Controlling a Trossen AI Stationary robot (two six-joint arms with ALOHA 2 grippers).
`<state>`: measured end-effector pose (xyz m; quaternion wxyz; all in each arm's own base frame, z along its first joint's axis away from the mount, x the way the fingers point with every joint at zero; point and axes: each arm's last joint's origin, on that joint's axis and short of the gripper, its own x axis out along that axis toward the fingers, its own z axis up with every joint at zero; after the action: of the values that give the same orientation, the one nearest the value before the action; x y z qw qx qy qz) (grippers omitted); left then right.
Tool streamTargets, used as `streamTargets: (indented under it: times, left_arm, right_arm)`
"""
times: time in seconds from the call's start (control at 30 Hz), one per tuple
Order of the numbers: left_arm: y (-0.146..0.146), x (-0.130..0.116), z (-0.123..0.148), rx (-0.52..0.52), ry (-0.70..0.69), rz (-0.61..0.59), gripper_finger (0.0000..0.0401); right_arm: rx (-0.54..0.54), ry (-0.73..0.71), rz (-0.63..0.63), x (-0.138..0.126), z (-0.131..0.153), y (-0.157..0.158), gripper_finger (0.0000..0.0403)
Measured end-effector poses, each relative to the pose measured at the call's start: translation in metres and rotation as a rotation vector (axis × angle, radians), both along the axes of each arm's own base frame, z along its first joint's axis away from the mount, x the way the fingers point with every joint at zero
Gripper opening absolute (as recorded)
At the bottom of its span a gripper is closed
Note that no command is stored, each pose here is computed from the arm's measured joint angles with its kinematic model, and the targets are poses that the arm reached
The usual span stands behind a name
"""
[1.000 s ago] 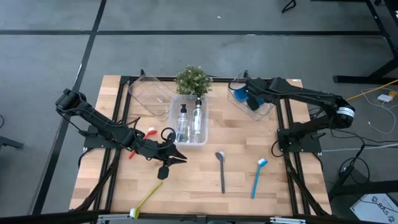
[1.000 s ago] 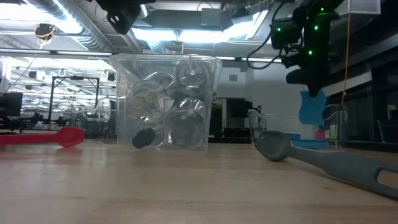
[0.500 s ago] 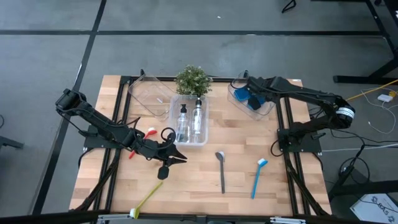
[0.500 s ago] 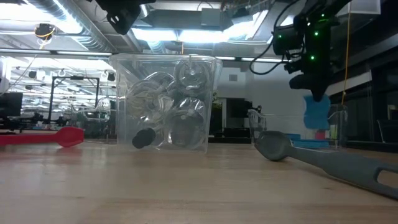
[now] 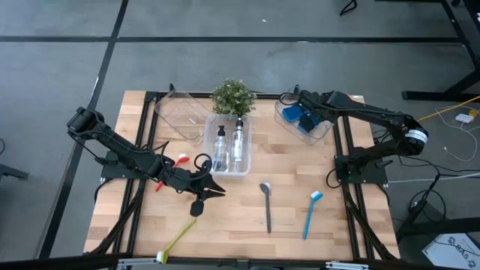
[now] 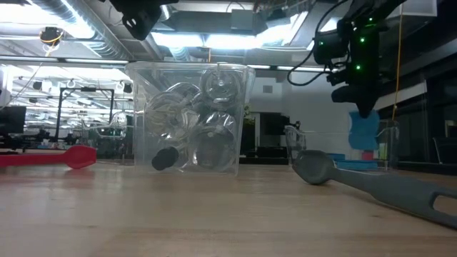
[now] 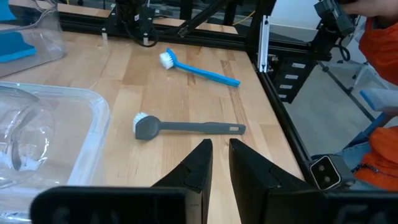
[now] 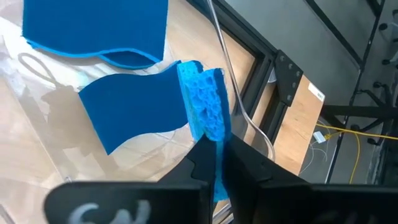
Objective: Pick & Place Kitchen Sink Supplies
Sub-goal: Put the blue sponge into the right transparent bin
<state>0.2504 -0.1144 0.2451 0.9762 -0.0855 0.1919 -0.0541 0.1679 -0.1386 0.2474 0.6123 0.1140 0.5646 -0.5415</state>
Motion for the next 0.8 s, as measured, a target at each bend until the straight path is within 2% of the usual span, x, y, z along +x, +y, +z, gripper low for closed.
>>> streamTargets:
  times: [0.8]
  left_arm:
    - [-0.003,0.006,-0.012,0.008,0.04,0.004,0.0047]
  right_arm:
    - [0.013,0.062,-0.005,0.014,-0.02,-0.011,0.0038]
